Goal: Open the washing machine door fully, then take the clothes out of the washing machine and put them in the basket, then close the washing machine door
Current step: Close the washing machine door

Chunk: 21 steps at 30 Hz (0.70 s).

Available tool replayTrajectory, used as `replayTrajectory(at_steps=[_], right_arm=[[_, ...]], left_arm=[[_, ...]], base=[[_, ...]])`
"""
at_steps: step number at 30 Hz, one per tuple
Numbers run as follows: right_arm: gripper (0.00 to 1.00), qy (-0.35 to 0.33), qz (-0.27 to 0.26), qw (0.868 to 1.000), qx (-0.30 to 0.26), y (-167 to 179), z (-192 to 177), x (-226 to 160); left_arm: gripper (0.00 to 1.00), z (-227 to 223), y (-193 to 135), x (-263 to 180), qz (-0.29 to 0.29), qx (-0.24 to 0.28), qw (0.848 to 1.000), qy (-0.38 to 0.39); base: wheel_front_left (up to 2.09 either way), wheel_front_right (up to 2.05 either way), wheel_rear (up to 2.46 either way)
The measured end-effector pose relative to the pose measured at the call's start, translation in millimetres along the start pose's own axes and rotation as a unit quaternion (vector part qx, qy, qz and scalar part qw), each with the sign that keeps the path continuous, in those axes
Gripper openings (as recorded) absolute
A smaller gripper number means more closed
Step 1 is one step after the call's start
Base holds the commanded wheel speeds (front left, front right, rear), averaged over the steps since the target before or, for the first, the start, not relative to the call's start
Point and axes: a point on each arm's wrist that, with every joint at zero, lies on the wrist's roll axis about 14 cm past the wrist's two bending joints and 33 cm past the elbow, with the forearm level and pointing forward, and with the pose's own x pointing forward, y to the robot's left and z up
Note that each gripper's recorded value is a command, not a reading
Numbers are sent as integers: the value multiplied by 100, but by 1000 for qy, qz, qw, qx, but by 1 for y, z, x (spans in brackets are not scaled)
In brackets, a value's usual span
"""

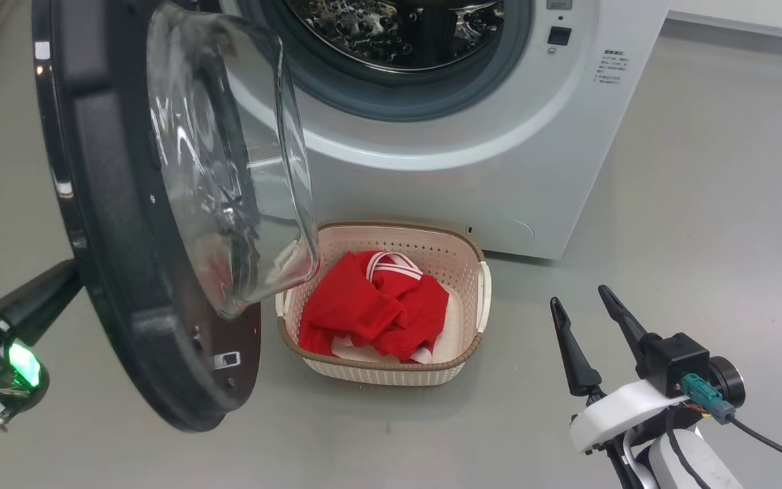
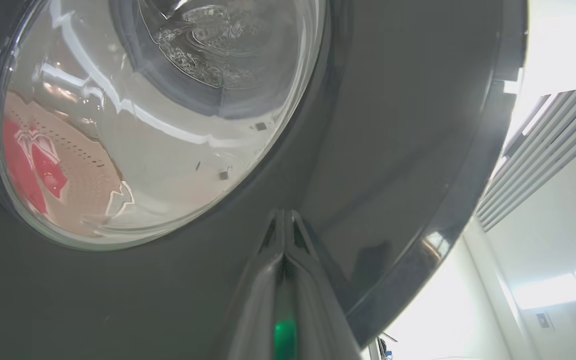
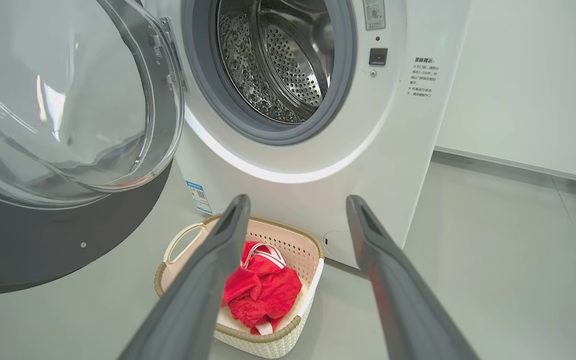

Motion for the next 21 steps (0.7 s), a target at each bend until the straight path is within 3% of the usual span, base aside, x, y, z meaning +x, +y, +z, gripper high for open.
replayTrajectory(at_steps=[21], right_arm=[[100,-29,-84,996,5,-48,18,-24]], left_arm=[[0,-72,-25,76,-80,0,982,171]], base=[[0,0,0]])
